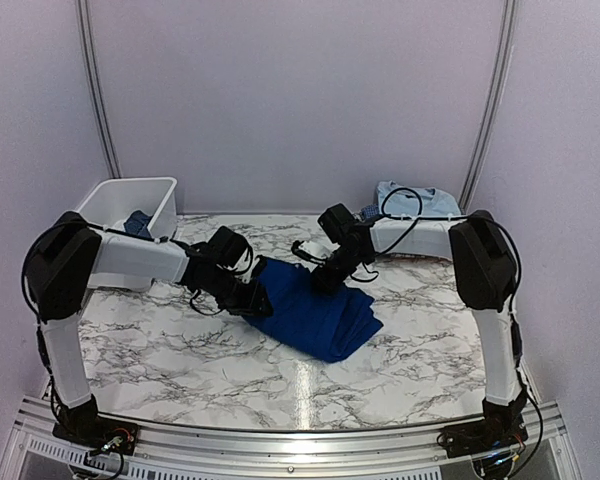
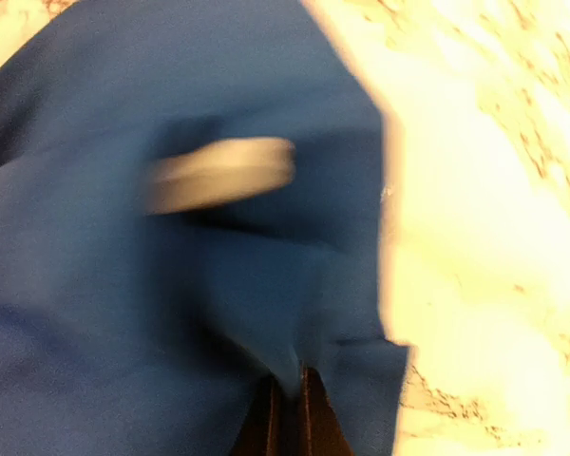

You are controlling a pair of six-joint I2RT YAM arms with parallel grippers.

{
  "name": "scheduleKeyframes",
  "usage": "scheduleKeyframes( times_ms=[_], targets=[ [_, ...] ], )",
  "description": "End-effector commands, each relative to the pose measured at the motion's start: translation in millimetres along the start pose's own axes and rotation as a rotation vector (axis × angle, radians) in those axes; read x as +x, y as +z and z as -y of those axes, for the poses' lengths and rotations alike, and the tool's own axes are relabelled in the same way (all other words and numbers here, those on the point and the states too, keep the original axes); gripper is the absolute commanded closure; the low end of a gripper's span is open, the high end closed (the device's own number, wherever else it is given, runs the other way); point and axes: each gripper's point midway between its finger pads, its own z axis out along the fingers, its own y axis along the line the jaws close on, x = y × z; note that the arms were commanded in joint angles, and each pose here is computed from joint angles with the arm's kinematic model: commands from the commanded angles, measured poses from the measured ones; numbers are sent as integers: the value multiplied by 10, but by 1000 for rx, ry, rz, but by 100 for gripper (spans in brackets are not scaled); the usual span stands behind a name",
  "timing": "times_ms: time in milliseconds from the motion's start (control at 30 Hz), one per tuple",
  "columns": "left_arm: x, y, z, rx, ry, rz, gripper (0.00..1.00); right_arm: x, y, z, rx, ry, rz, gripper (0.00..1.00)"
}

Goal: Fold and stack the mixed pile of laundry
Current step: Rotate the square-folded skirt at the center of the board.

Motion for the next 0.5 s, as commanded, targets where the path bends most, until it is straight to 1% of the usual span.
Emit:
scheduleKeyframes(
  times_ms=[0, 67, 133, 233, 267, 300, 333, 367, 467],
  targets=[
    [798, 2, 320, 66, -165, -102, 62, -93, 78, -169, -23, -120, 8, 93],
    [925, -72, 474, 96, -186, -103, 61, -231, 0, -301, -39, -151, 41, 87],
    [904, -210, 486, 83, -209, -70, 51, -434, -186, -306, -1, -153, 87, 75],
    [727, -458, 340, 21, -245, 11, 34, -741, -665, -151, 84, -81, 148, 57],
    [658, -533, 292, 15, -262, 36, 32, -831, -863, -113, 95, -46, 176, 50],
    [588, -606, 274, 20, -277, 59, 30, -840, -1004, -101, 83, -10, 189, 48],
    [516, -662, 267, 26, -284, 80, 28, -833, -1142, -110, 65, 39, 207, 43],
    [445, -709, 291, 28, -272, 97, 26, -799, -1257, -150, 23, 80, 225, 41],
    [269, -758, 389, 34, -235, 114, 25, -636, -1455, -442, -163, 195, 264, 41]
  ],
)
